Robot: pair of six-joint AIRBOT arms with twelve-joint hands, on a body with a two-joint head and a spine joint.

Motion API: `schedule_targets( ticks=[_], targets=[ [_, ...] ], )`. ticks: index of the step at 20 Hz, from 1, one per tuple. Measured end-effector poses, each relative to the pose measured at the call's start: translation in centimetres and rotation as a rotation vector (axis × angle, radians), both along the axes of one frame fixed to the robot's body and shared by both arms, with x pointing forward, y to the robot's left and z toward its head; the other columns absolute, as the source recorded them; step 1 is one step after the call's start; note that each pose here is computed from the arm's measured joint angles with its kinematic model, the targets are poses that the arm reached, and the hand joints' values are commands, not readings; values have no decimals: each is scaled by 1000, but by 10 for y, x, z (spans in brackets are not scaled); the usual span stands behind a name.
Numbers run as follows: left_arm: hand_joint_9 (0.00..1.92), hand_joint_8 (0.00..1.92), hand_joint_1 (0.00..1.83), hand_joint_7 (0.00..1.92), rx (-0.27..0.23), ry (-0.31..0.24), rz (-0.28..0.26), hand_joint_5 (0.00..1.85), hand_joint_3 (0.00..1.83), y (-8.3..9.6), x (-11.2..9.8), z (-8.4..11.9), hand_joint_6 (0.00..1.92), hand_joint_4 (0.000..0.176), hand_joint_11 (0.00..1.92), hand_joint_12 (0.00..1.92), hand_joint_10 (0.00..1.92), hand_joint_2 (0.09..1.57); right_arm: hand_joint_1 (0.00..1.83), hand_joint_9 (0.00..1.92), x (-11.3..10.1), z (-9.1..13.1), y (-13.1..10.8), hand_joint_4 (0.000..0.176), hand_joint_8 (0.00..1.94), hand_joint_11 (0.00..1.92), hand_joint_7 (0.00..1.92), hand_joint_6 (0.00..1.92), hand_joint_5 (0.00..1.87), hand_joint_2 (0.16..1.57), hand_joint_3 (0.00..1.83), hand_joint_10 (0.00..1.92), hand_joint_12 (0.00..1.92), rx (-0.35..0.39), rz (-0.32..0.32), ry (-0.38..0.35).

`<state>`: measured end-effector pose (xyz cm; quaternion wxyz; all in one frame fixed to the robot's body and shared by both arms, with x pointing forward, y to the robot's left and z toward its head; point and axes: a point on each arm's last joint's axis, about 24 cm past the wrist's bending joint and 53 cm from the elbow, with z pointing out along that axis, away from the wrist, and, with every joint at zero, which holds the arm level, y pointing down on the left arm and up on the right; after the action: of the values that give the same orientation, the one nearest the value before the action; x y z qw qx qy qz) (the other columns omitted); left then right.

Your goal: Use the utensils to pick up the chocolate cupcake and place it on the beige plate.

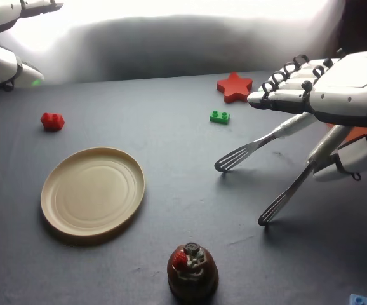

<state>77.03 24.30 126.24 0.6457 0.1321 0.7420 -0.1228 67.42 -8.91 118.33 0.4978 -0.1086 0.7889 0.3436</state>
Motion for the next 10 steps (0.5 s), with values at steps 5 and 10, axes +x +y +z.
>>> schedule_targets(
  ticks=[5, 10],
  targets=[
    [5, 0, 272, 1, -5, 6, 7, 32, 2, 2, 1, -3, 5, 0, 8, 4, 2, 1128, 928, 0, 7, -11, -7, 0, 0, 0, 0, 0, 0, 1017, 0, 0, 0, -28, -12, 5],
    [0, 0, 313, 0, -19, 22, 2, 32, 0, 0, 0, -5, 0, 0, 1, 2, 0, 1122, 925, 0, 11, -20, -10, 0, 0, 0, 0, 0, 0, 1018, 0, 0, 0, -47, -12, 9]
  ],
)
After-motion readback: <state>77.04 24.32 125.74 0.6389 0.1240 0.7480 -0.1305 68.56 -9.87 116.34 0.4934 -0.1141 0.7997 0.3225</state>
